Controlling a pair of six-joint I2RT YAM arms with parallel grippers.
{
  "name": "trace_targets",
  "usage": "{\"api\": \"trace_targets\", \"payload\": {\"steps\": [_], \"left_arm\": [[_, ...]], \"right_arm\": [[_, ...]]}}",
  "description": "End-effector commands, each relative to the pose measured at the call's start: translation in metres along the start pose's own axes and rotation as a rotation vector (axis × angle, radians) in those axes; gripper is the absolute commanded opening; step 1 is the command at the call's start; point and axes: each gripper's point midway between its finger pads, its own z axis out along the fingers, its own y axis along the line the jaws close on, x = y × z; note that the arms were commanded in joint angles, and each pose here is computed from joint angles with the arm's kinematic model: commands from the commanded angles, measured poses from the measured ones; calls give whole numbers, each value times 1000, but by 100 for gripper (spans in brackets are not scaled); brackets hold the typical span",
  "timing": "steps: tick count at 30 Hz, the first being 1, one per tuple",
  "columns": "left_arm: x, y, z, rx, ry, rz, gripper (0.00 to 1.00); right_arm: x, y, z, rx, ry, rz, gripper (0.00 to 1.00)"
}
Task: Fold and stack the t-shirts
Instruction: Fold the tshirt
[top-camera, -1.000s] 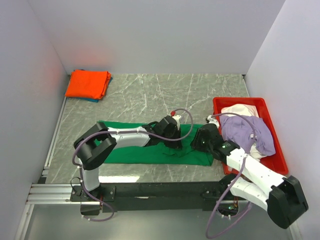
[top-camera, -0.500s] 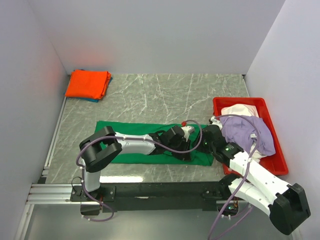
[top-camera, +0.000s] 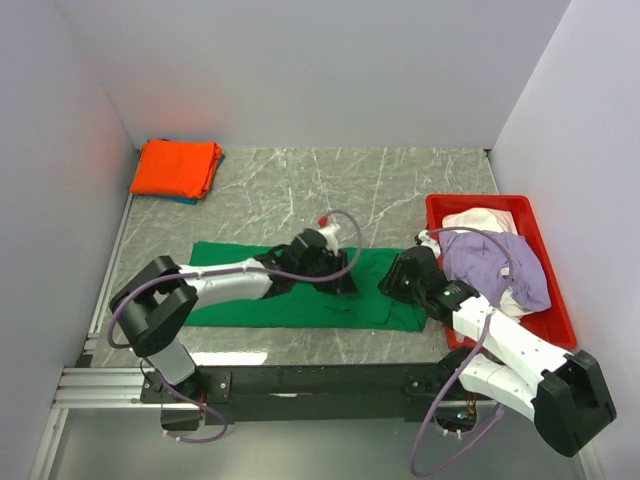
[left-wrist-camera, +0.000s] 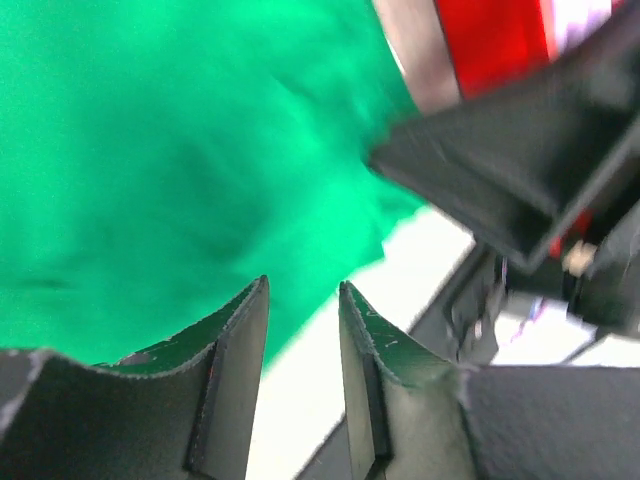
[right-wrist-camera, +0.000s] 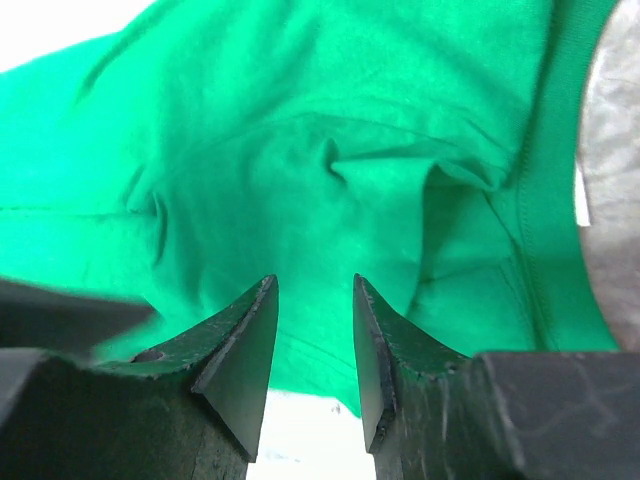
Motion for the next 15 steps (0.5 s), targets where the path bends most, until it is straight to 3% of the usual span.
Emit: {"api": "trace_targets", "payload": {"steps": [1, 6, 15], "left_arm": [[-33, 23, -15, -53, -107, -68, 40], [-64, 89, -42, -231, -235, -231, 38], [-54, 170, -89, -405, -332, -402, 36]], "right_arm": [[-27, 26, 3, -61, -80, 53, 43], [-28, 18, 25, 9, -91, 106, 42], [-15, -35, 47, 131, -66, 198, 41]]}}
